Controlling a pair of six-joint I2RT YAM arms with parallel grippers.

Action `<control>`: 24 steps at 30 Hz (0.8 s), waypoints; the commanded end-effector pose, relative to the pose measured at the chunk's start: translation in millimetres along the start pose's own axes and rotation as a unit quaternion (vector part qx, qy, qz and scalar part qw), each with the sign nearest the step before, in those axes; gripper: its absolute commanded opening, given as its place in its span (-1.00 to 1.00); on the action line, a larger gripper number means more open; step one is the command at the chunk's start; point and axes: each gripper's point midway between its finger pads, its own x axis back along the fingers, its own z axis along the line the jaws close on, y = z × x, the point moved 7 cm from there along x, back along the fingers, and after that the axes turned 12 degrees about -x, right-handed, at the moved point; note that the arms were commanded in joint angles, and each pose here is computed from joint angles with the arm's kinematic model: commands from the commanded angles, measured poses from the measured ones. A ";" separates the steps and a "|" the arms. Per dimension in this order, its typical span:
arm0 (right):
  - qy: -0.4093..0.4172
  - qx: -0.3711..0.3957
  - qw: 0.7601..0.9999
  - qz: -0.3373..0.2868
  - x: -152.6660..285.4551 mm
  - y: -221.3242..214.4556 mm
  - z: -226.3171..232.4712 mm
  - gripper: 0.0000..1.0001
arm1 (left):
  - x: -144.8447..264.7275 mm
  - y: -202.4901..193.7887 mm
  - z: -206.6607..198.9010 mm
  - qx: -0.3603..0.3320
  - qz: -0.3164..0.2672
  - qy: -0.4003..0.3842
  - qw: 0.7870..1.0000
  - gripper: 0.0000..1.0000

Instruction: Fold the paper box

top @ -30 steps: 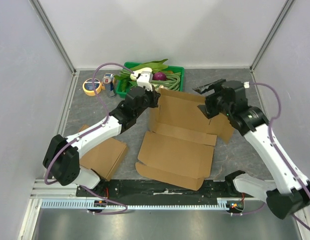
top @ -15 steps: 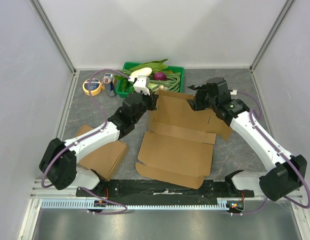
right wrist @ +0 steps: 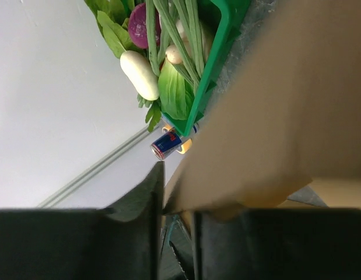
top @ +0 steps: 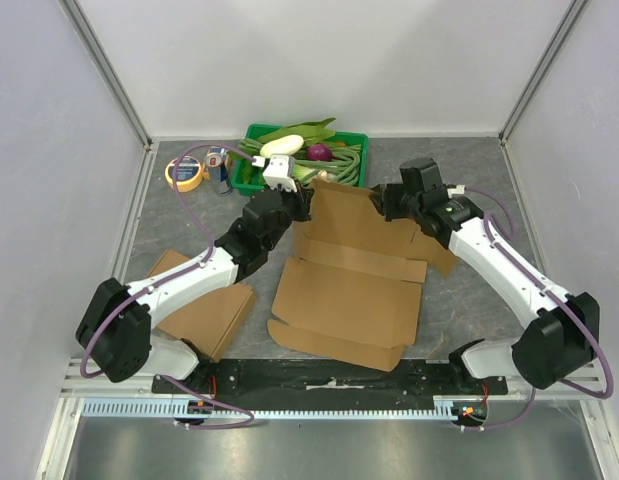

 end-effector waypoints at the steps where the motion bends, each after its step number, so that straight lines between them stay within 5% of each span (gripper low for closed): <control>1: 0.022 -0.010 0.999 -0.024 -5.8 -0.4 4.5 -0.60 | 6.7 24.5 -6.3 0.033 -0.046 -0.009 0.998 -0.83; 5: 0.020 0.023 0.999 -0.022 -9.4 -2.6 0.8 -0.77 | 24.1 20.8 -6.0 0.048 -0.019 -0.027 0.998 0.05; 7: 0.020 0.054 0.998 -0.019 -10.1 -3.1 -3.7 -0.86 | 36.5 28.4 -4.9 0.050 -0.015 -0.032 0.998 0.17; 13: 0.048 0.132 0.990 -0.019 -0.2 8.2 -28.3 -1.00 | 71.1 34.4 -2.4 0.054 0.017 -0.086 0.995 0.20; 19: 0.072 0.165 0.984 -0.009 -9.8 27.0 -65.5 -0.91 | 79.0 12.0 2.2 0.065 0.093 -0.146 0.983 0.44; 24: 0.080 0.194 0.978 -0.022 -14.5 31.5 -68.5 -0.90 | 82.6 -14.4 29.1 0.097 0.119 -0.095 0.984 0.24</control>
